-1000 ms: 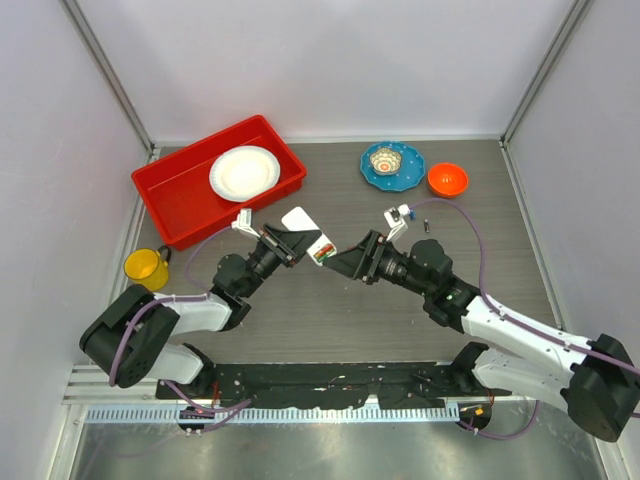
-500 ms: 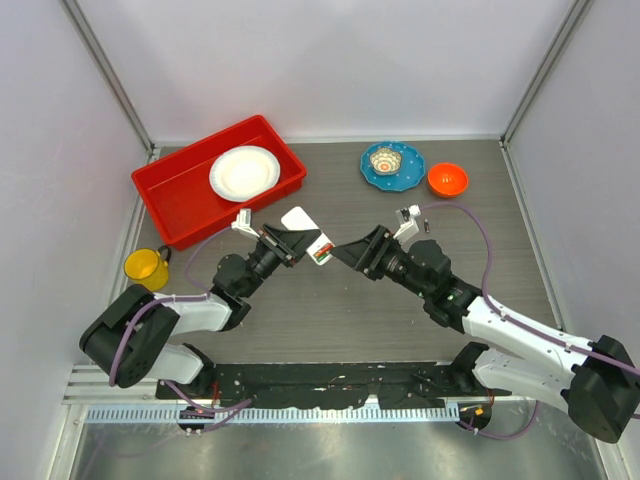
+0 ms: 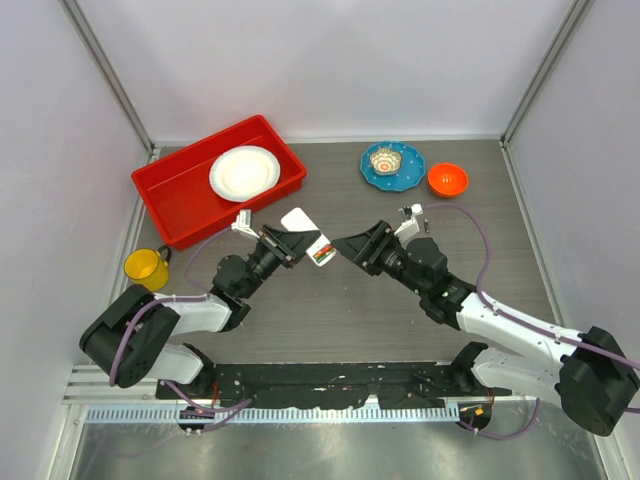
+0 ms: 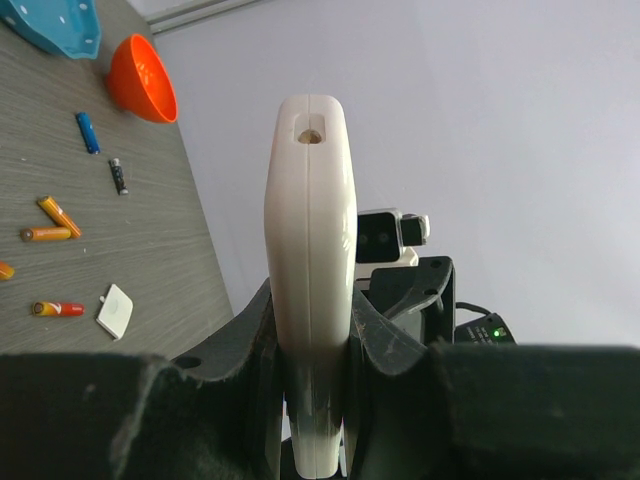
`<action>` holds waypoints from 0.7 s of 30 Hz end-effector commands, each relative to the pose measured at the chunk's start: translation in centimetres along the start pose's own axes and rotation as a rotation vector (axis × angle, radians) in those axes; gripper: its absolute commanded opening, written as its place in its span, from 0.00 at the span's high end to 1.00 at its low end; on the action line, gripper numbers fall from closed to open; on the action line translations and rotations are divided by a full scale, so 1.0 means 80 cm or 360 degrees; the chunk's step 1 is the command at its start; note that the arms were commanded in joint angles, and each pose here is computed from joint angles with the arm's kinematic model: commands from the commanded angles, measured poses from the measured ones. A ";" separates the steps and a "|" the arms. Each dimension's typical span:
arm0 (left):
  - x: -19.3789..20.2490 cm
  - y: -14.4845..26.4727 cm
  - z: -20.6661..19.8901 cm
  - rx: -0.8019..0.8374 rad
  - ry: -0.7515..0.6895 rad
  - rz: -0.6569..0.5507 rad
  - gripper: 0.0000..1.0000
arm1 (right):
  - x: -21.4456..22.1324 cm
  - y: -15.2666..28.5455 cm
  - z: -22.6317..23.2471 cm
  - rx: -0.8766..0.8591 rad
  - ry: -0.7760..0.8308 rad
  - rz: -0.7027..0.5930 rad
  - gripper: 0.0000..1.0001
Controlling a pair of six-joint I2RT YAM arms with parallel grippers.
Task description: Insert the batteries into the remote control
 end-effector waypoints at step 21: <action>0.002 0.001 -0.054 0.0450 -0.0049 0.0011 1.00 | 0.003 -0.012 -0.005 -0.0069 -0.0086 -0.0020 0.42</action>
Point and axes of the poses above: each gripper's point midway between its finger pads, its own y axis back along the fingers, its own z axis along the line the jaws close on, x = y × z, the point moved 10 cm from there along y, back along the fingers, and after that the axes turned 12 degrees about y, right-handed, at the moved point
